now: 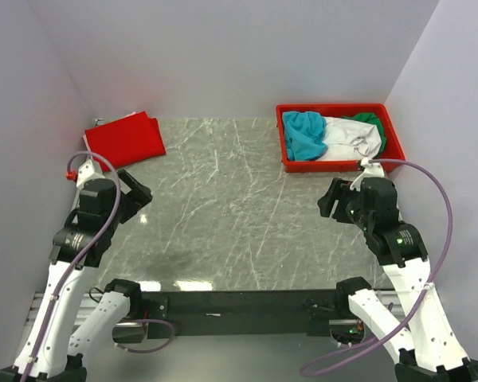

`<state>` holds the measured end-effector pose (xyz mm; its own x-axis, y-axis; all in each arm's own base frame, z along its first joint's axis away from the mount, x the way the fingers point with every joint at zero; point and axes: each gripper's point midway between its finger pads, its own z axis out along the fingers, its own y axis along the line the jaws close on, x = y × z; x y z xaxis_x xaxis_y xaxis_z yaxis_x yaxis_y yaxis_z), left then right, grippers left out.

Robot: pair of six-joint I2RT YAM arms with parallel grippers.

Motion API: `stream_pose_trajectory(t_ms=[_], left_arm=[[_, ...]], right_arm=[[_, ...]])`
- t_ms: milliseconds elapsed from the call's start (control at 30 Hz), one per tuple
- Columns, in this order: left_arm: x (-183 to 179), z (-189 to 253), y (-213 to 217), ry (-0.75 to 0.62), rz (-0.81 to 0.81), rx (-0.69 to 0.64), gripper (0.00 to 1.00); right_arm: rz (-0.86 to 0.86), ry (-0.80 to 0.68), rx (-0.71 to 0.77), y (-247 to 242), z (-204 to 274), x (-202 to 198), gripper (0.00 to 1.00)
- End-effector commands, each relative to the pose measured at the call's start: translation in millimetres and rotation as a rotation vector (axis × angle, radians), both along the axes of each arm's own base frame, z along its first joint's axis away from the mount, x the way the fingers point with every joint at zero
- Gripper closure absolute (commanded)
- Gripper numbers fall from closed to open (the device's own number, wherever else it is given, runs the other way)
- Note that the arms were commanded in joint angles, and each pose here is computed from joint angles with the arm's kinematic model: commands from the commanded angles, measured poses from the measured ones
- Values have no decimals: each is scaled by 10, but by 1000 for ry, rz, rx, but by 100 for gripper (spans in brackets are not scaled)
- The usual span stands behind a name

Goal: Fold and stack the t-shirts
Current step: Grab the tshirt from the pile

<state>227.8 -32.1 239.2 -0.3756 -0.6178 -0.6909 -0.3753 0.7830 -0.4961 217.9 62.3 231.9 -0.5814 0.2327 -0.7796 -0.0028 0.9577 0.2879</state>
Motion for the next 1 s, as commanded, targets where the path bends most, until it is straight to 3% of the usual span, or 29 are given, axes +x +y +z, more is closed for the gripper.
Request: stream_pose_trajectory(t_ms=[0, 167, 433, 700, 967], left_arm=[[220, 348, 105, -99, 42, 56, 1], [424, 354, 131, -120, 38, 114, 1], [771, 557, 49, -292, -28, 181, 1], [936, 487, 131, -212, 10, 239, 1], [1075, 411, 133, -235, 20, 246, 1]], right_arm=[[-69, -108, 8, -86, 300, 120, 28], [-119, -184, 86, -65, 401, 220, 27], [-180, -197, 101, -78, 429, 486, 26], [-258, -185, 26, -178, 692, 866, 26], [-290, -113, -8, -89, 556, 1649, 26]])
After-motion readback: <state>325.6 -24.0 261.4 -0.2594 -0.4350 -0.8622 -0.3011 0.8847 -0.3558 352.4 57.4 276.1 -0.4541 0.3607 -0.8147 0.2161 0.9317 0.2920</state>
